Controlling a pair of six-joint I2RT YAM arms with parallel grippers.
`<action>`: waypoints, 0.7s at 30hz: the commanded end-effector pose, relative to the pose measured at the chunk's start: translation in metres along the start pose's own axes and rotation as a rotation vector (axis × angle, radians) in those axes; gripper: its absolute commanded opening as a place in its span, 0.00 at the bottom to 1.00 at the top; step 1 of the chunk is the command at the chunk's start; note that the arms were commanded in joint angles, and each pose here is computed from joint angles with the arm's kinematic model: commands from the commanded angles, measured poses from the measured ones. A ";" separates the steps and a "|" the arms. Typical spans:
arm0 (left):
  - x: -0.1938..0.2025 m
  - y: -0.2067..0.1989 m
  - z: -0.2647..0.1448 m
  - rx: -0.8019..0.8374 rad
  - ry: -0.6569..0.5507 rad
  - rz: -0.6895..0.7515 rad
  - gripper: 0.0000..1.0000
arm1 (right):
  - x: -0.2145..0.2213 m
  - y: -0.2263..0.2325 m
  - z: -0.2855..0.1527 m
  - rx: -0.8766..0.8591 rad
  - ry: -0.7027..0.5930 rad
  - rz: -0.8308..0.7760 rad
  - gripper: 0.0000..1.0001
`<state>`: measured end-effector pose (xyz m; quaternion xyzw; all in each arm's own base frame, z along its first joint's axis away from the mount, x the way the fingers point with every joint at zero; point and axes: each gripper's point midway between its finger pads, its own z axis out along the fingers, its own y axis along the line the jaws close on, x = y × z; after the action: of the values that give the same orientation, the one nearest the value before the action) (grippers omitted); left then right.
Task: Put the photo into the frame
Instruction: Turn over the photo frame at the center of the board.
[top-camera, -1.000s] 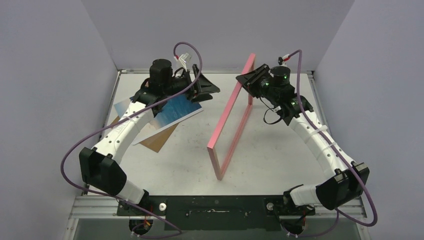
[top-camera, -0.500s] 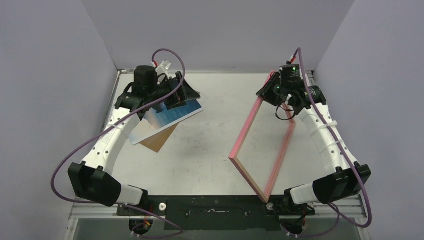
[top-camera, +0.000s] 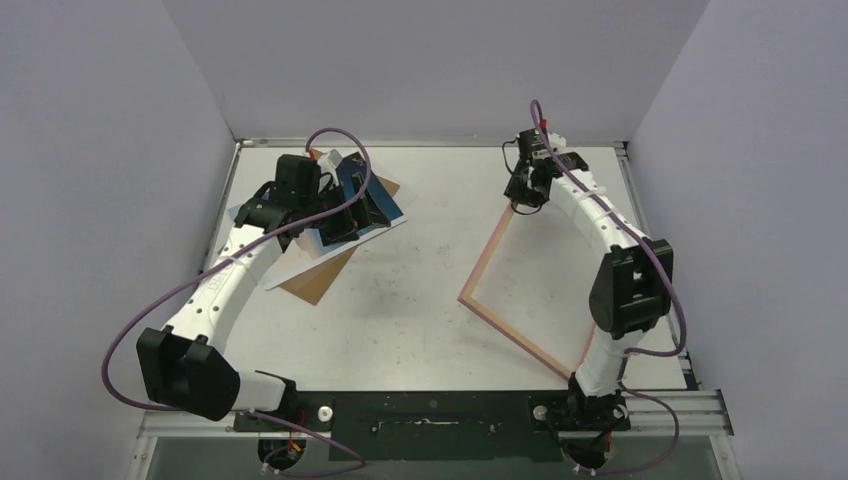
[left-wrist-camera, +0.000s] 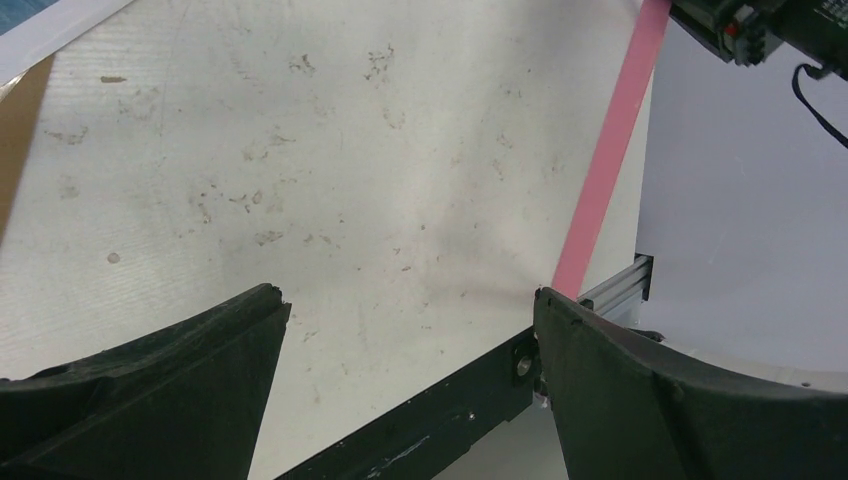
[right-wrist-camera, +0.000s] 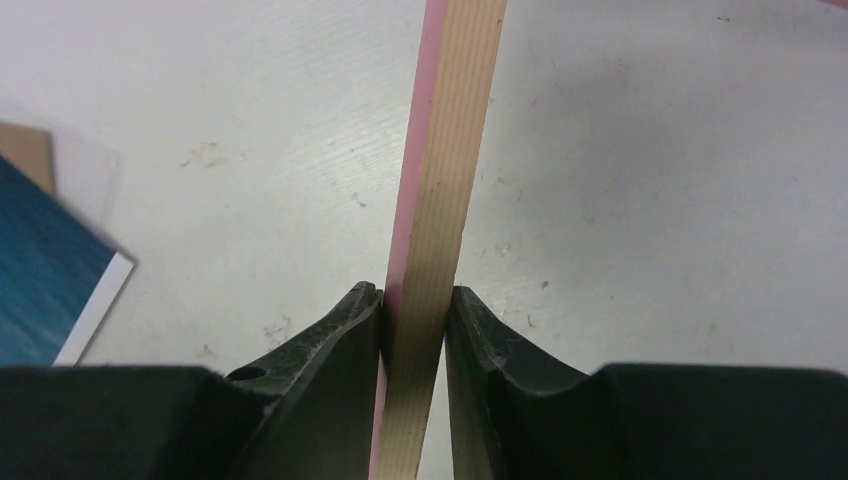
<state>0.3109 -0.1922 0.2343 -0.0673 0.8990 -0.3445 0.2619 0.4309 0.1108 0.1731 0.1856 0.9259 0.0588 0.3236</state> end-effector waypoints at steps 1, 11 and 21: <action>0.002 0.006 -0.011 -0.036 -0.024 0.022 0.92 | -0.040 0.018 0.032 -0.010 -0.120 -0.016 0.21; 0.004 0.021 -0.005 -0.118 0.010 -0.010 0.92 | 0.013 0.051 0.135 -0.025 0.003 -0.042 0.26; -0.002 0.033 0.005 -0.181 0.026 0.004 0.92 | 0.035 0.049 0.150 -0.013 0.050 -0.034 0.54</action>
<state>0.3035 -0.1737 0.1942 -0.0978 0.9326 -0.2742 0.2132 0.5011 0.1605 0.0300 0.1630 0.9456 0.0373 0.2791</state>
